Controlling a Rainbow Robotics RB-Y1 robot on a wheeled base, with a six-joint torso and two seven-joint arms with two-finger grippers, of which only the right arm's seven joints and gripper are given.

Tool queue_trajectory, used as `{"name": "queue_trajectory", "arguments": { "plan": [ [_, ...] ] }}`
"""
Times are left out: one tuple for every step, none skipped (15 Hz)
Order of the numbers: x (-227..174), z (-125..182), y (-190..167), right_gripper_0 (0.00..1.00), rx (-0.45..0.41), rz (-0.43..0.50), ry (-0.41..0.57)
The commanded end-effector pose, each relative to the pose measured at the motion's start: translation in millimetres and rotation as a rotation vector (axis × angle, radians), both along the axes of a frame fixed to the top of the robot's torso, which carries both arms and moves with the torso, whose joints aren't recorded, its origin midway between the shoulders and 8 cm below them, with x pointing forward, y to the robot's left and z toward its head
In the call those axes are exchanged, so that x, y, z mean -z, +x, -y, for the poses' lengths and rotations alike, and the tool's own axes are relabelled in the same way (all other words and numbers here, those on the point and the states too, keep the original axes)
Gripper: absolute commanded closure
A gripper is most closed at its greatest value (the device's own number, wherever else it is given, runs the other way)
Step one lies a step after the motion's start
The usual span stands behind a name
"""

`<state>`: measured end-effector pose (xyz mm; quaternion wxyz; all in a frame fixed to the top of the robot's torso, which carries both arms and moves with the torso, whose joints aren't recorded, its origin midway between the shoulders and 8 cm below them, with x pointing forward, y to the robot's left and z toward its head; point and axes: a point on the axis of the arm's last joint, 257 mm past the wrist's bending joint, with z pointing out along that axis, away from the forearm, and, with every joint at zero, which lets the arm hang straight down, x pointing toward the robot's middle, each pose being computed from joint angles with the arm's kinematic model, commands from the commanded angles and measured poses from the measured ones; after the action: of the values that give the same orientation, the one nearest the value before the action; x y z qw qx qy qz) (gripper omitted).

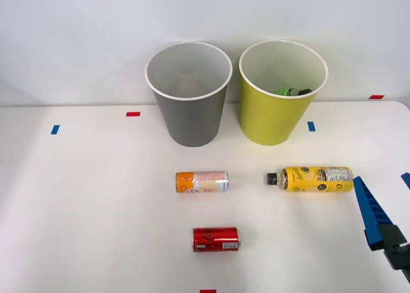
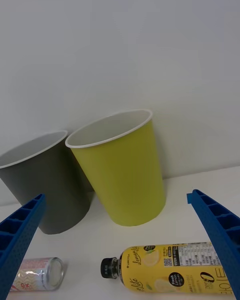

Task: Put cans in the gray bin, plastic bottles in the light green bin

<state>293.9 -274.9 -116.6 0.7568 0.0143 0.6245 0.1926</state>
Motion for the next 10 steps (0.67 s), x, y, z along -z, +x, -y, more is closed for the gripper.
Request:
{"name": "queue_trajectory", "arguments": {
  "plan": [
    [35,5,-17,0.0,0.019,-0.057,-0.016],
    [45,8,-22,0.0,0.042,-0.075,-0.038],
    [55,10,-27,0.0,0.067,-0.088,-0.061],
    [68,12,-32,0.0,0.097,-0.101,-0.08],
    [79,14,-35,0.0,0.116,-0.108,-0.094],
    [89,16,-38,0.0,0.13,-0.112,-0.115],
    [103,20,-42,0.0,0.146,-0.118,-0.144],
    [112,24,-42,0.0,0.151,-0.119,-0.143],
    [118,26,-39,0.0,0.148,-0.113,-0.146],
    [124,28,-35,0.0,0.146,-0.108,-0.148]
  ]
}}
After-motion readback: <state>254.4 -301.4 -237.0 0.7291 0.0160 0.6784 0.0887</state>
